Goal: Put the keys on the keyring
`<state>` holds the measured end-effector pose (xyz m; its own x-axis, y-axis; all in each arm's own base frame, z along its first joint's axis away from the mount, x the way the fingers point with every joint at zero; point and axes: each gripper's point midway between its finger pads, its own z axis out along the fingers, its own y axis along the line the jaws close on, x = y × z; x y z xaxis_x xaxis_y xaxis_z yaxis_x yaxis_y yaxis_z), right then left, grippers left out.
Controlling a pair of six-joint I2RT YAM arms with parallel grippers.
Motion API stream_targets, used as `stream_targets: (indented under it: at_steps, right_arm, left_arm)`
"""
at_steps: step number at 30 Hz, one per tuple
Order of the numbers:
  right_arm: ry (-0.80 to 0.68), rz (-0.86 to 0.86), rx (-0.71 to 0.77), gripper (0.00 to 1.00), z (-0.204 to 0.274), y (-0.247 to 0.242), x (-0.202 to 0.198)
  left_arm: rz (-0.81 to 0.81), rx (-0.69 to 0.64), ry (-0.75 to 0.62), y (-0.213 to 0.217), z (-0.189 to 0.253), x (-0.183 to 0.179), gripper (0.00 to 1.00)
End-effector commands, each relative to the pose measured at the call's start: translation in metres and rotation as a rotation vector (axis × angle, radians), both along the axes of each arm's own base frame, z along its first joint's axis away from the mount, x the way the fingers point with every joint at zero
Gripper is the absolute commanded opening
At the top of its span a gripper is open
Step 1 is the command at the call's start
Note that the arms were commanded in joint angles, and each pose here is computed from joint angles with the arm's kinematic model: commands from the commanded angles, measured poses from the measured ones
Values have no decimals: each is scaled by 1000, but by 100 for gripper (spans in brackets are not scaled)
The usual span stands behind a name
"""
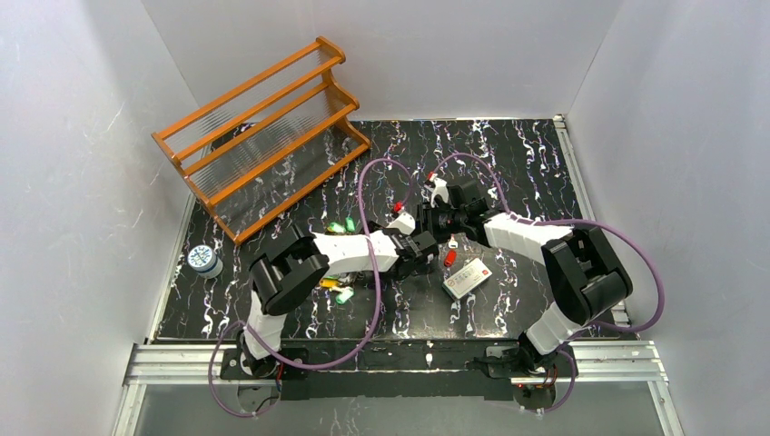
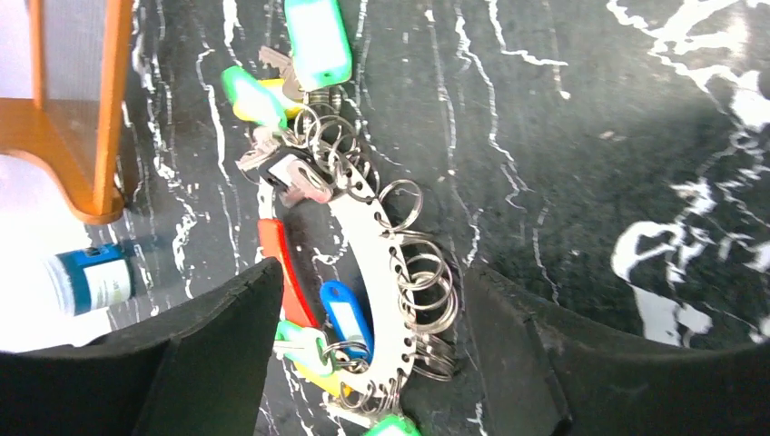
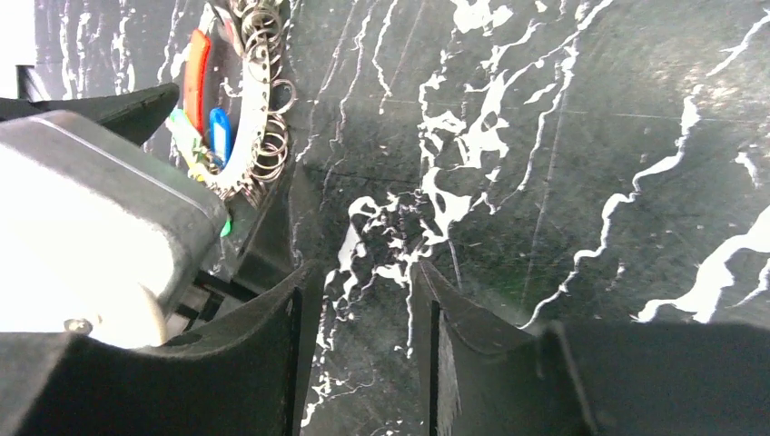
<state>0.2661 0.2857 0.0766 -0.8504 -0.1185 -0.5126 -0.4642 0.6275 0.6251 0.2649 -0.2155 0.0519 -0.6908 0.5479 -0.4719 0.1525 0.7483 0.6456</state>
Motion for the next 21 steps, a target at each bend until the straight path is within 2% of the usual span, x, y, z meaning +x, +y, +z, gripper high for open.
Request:
stream_targets:
  at_steps: [1,3,5,12,21]
  right_arm:
    - [-82,23,10,51,17,1,2]
    - [-86,29,8,51,16,1,0]
    - [-93,33,5,53,16,0,0]
    - [-85,74,28,59,13,4,-5]
    - [-32,153,81,60,7,21,-15]
  left_arm:
    - [-67,-180,36,-41,9,-3,76]
    - [-98,-252,77,-52,7,-8,84]
    - [-126,-324,104,-62,10,-11,88]
    - [-150,-589,233,-76,9,-18,90]
    - [-36,-1038,315,-45,19,-4,90]
